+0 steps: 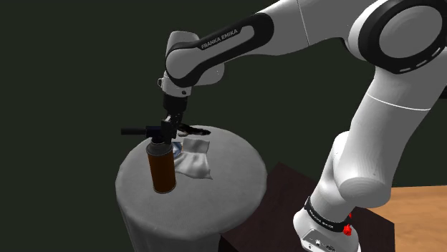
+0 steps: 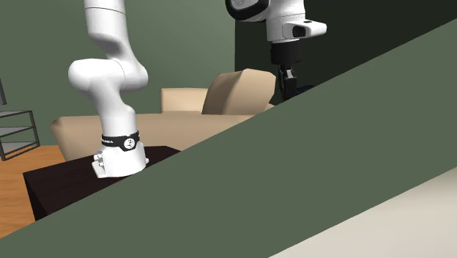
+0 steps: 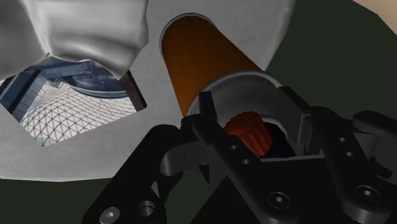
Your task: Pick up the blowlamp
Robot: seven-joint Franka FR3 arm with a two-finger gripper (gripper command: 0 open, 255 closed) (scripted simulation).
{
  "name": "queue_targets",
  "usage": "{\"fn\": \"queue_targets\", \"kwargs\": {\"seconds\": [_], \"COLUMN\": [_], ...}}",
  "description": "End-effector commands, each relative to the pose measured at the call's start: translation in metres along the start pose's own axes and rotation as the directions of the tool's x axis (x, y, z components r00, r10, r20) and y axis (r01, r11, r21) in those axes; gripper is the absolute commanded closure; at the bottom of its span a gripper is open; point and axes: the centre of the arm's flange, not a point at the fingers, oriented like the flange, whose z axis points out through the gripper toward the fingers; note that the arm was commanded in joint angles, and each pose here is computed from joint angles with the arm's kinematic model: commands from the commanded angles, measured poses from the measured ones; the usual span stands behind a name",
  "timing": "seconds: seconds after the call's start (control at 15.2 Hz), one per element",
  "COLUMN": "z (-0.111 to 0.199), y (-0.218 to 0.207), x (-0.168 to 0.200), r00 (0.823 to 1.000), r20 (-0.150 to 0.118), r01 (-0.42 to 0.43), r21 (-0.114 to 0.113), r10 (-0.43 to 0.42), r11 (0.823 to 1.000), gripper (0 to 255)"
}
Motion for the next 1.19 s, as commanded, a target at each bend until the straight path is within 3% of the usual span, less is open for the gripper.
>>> {"fn": "queue_targets", "kwargs": {"seconds": [0.0,1.12], "z": [0.001,-0.077], "y": [0.0,-0.016], "x": [0.0,0.009], "r00": [1.0,1.0], "r20": [0.002,0.002], "r01": [0.0,0.0], "r21": [0.001,0.001], "r10": [0.0,0.0], "r11": [1.0,1.0], "gripper": [255,255]}}
